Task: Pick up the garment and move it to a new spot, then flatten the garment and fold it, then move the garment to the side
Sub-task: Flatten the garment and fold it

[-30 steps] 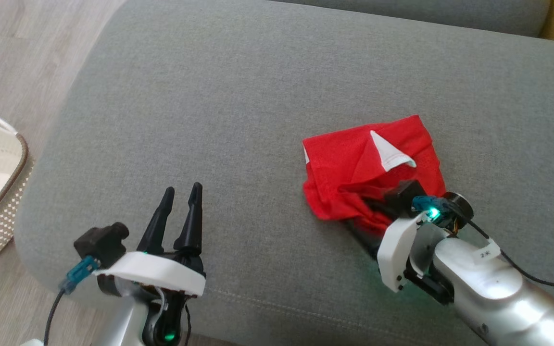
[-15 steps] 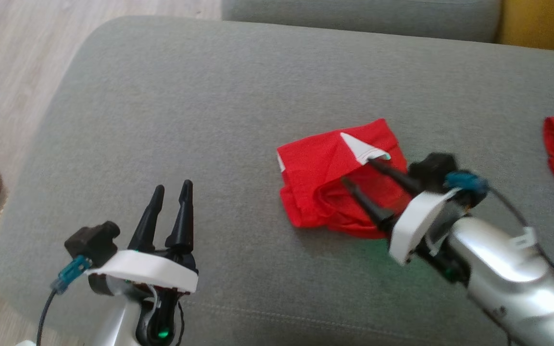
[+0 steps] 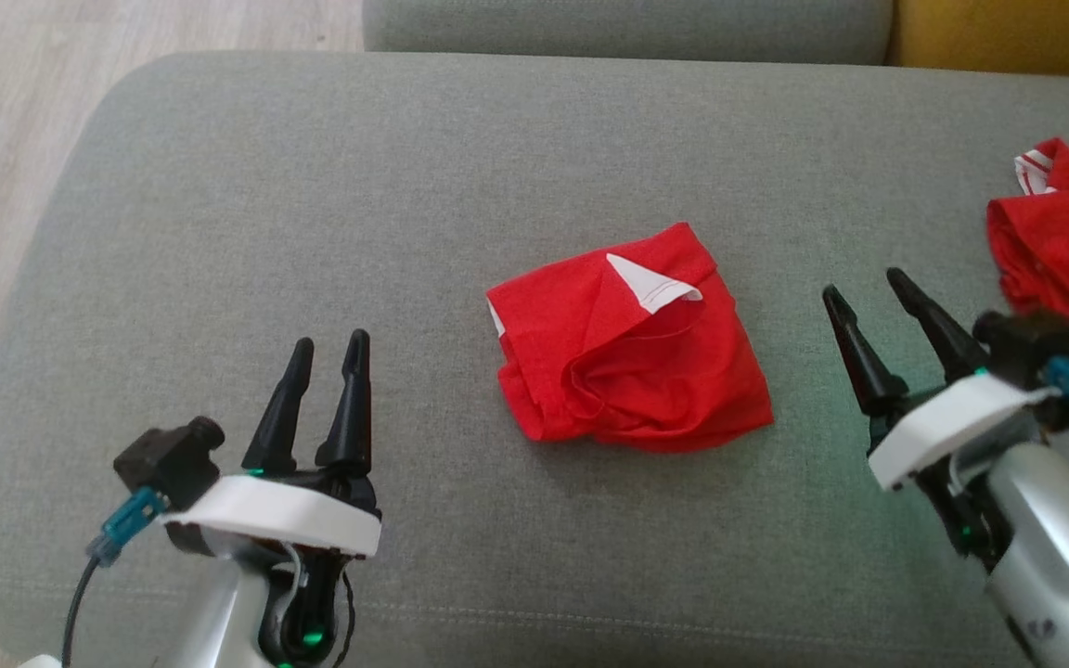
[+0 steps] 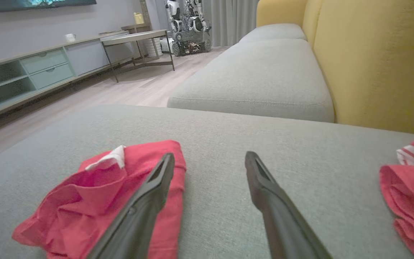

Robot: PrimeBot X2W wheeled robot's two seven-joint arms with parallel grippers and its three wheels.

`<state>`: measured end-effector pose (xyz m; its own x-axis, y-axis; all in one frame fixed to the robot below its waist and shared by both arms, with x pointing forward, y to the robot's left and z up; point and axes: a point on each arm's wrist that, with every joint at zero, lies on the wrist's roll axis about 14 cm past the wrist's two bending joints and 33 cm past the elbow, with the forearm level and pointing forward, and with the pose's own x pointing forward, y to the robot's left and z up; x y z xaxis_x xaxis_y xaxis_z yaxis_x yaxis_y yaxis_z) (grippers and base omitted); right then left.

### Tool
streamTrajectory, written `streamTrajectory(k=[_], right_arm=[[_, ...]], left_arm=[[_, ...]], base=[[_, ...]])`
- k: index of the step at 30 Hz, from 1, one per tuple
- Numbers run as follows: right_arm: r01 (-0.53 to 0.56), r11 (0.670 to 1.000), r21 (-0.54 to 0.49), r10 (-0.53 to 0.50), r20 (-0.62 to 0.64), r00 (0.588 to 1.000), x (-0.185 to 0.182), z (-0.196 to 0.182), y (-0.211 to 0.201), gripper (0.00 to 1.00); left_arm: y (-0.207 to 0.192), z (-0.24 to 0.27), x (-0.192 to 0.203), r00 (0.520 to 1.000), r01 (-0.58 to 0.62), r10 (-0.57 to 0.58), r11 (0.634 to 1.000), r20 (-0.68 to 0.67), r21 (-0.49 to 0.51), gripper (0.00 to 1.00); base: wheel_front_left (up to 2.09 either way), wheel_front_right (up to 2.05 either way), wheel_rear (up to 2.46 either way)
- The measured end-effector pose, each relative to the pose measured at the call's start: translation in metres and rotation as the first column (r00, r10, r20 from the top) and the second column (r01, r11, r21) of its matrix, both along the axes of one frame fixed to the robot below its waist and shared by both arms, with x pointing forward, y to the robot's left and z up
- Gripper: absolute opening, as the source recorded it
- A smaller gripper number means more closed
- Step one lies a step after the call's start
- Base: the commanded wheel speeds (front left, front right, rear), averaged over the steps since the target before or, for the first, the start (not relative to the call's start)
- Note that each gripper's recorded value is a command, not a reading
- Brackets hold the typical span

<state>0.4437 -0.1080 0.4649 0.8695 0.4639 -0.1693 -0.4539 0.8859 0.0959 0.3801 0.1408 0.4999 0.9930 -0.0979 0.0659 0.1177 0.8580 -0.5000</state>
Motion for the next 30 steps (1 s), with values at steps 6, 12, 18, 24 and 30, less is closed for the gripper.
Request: streamTrajectory(k=[6, 12, 18, 24, 30], right_arm=[[0.081, 0.997, 0.004, -0.081, 0.017, 0.997, -0.004, -0.009, -0.009, 1.0], [0.098, 0.995, 0.013, -0.098, 0.027, 0.995, -0.003, -0.008, -0.001, 0.0], [0.059, 0.998, -0.023, -0.059, 0.008, 0.998, -0.001, -0.015, 0.017, 0.0], [-0.018, 0.998, -0.068, 0.014, -0.059, 0.998, -0.001, -0.037, 0.043, 0.0], [-0.163, 0.981, -0.101, 0.154, -0.088, 0.984, 0.002, -0.048, 0.088, 0.0]], left_arm=[[-0.004, 0.001, 0.002, 1.0, 0.011, -0.011, 1.0, 0.003, -0.002, 1.0], [-0.004, -0.001, 0.001, 1.0, 0.013, -0.013, 1.0, -0.001, -0.001, 1.0], [-0.002, -0.005, -0.001, 1.0, 0.005, -0.005, 1.0, -0.016, 0.001, 1.0], [0.009, -0.012, -0.004, 0.999, -0.027, 0.027, 1.0, -0.038, 0.006, 1.0], [0.024, -0.015, -0.005, 0.996, -0.072, 0.072, 0.997, -0.049, 0.009, 1.0]], base=[[0.0, 0.0, 0.0], [0.0, 0.0, 0.0], [0.0, 0.0, 0.0], [0.0, 0.0, 0.0], [0.0, 0.0, 0.0]])
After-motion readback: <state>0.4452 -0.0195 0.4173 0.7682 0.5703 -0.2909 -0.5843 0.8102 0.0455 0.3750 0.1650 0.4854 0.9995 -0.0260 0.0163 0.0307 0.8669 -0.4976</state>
